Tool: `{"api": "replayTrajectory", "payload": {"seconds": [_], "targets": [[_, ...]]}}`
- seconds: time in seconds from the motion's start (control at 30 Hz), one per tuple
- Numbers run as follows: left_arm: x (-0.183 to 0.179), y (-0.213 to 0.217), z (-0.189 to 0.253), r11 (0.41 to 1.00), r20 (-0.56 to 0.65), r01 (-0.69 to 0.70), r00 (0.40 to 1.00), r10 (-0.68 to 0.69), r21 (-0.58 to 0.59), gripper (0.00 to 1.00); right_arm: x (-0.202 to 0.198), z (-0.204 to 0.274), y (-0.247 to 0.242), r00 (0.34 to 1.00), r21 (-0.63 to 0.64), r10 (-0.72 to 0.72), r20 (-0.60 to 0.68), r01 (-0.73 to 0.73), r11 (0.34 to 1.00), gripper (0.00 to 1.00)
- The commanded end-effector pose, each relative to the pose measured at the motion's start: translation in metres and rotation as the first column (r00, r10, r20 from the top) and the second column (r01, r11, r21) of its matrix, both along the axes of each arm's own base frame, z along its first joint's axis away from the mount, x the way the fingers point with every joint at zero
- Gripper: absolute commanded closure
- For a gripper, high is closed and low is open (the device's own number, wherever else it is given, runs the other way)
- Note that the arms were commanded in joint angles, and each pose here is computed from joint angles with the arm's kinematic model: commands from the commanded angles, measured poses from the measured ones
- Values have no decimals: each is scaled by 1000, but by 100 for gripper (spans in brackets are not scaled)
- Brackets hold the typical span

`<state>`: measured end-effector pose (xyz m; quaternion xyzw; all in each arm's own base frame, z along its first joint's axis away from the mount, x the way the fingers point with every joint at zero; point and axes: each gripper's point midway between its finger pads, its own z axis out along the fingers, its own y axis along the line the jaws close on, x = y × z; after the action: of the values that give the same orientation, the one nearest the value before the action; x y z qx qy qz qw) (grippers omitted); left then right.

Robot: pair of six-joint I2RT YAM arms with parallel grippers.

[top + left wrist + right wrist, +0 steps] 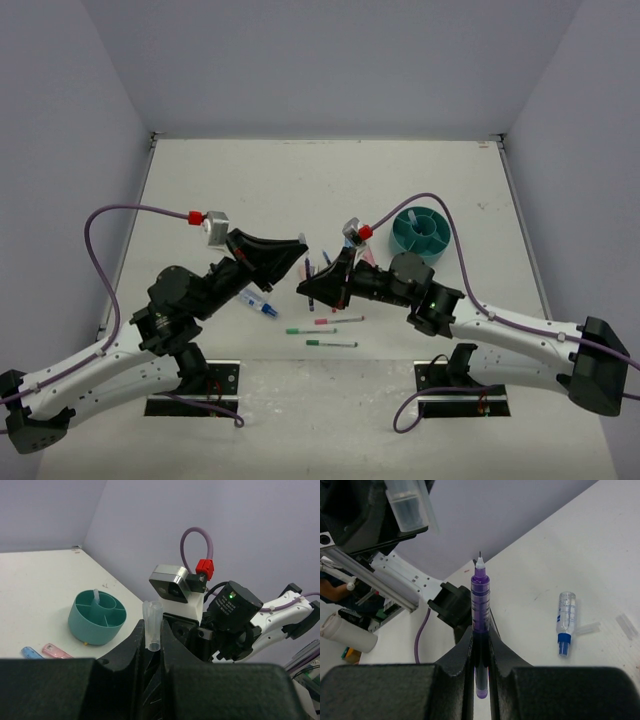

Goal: Sort the stationery into containers
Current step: Close the pen cap on the pen.

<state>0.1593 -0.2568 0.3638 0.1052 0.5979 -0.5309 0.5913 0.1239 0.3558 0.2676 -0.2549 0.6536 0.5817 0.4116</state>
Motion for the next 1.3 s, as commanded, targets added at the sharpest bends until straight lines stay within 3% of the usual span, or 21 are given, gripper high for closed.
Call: {"api": "replayTrajectory", "payload": {"seconds": [0.0,1.27], "targets": [[1,1,6,1000,51,-12,999,12,-9,100,-4,37,-5,998,91,-4,59,-1,996,100],[10,-3,11,999,38,-40,998,39,11,100,0,29,-4,998,32,-17,58,16,999,100]]}}
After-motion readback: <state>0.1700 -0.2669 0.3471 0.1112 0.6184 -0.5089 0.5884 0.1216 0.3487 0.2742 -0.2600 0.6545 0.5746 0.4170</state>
